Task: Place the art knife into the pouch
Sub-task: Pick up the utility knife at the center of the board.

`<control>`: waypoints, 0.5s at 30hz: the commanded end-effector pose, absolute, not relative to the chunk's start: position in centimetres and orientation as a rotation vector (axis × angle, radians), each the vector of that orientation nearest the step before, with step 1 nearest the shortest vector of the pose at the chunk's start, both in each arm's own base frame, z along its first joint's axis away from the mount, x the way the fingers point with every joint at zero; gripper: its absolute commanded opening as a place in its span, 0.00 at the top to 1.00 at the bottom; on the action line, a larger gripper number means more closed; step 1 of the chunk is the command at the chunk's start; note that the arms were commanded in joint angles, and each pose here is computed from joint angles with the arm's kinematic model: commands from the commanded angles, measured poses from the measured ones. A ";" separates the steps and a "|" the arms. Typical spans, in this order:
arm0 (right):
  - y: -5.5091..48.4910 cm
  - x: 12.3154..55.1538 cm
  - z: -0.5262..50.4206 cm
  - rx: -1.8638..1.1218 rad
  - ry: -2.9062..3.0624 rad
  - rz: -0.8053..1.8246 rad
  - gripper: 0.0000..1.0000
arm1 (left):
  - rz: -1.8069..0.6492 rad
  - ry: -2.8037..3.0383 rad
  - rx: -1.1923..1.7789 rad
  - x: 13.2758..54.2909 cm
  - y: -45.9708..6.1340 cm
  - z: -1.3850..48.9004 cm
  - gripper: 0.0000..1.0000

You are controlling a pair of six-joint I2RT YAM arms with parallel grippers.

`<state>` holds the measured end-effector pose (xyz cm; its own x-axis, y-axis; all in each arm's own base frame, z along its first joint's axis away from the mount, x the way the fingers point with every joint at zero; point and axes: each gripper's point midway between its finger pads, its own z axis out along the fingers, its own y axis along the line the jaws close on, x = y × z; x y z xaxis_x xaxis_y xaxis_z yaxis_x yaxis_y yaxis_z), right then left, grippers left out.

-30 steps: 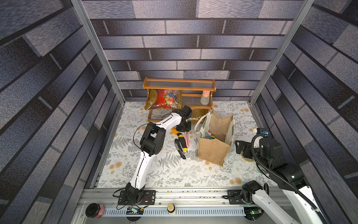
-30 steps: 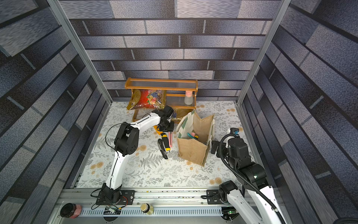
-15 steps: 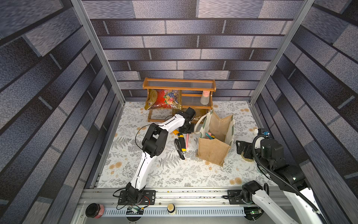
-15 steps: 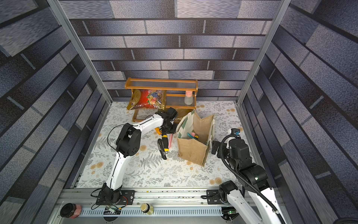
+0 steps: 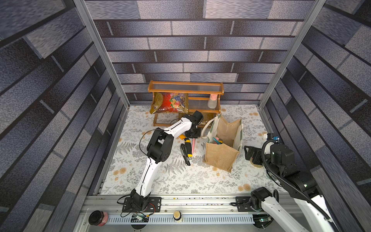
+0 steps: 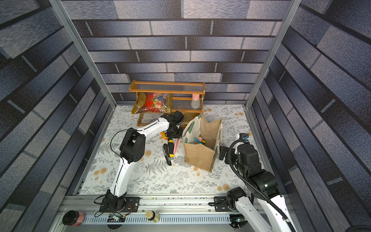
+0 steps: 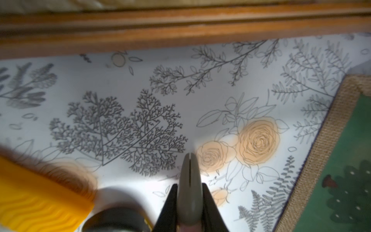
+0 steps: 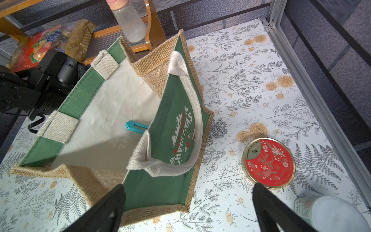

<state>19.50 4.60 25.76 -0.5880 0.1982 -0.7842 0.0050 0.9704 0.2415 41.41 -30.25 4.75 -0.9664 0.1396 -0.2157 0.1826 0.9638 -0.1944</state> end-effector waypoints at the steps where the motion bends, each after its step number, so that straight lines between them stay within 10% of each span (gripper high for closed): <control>1: 6.2 19.4 25.7 0.078 2.185 0.363 0.00 | -0.350 2.765 0.289 41.4 -30.2 13.3 0.83; 15: 9.8 19.1 27.3 -0.098 2.119 0.570 0.00 | -0.409 2.489 0.445 37.5 -32.5 27.6 0.83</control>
